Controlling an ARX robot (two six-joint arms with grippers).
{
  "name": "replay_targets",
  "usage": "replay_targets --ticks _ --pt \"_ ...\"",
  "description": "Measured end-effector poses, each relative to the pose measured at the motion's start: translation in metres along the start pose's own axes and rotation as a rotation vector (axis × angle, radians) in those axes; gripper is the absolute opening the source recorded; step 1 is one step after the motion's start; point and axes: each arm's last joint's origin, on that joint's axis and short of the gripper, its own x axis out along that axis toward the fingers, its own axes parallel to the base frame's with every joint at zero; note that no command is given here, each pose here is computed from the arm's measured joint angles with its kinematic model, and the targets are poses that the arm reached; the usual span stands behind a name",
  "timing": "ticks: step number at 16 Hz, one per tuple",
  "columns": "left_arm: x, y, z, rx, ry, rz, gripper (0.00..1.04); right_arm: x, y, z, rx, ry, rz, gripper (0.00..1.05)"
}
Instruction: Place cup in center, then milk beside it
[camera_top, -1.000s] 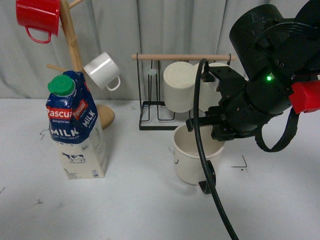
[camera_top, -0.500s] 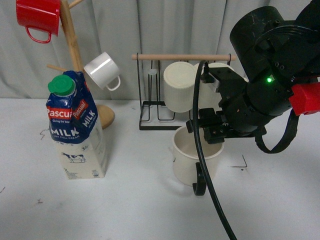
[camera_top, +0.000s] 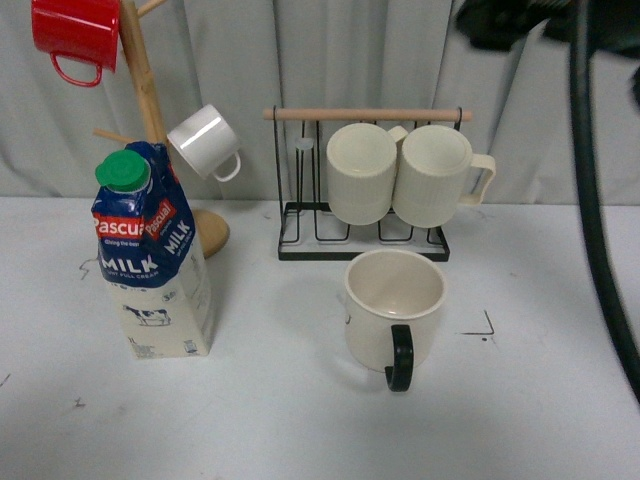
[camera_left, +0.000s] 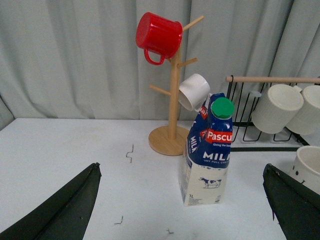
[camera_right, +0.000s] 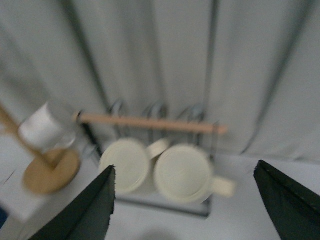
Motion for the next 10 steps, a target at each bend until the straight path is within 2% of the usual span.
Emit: replay_targets --ticks 1,2,3,4,6,7,10 --pt "0.000 0.000 0.000 0.000 0.000 0.001 0.98 -0.051 -0.016 -0.002 -0.033 -0.206 -0.199 0.70" --pt "0.000 0.000 0.000 0.000 0.000 0.002 0.98 -0.087 -0.030 -0.011 -0.035 -0.272 -0.265 0.58" --pt "0.000 0.000 0.000 0.000 0.000 0.001 0.98 -0.119 -0.036 -0.023 -0.035 -0.325 -0.305 0.44" --pt "0.000 0.000 0.000 0.000 0.000 0.000 0.98 -0.130 -0.035 -0.036 -0.040 -0.326 -0.300 0.33" --pt "0.000 0.000 0.000 0.000 0.000 0.000 0.98 -0.142 -0.035 -0.070 -0.051 -0.258 -0.273 0.09" --pt "0.000 0.000 0.000 0.000 0.000 0.000 0.98 -0.151 -0.036 -0.081 -0.053 -0.249 -0.279 0.02" --pt "0.000 0.000 0.000 0.000 0.000 0.000 0.98 -0.175 -0.042 -0.097 -0.057 -0.276 -0.272 0.02"
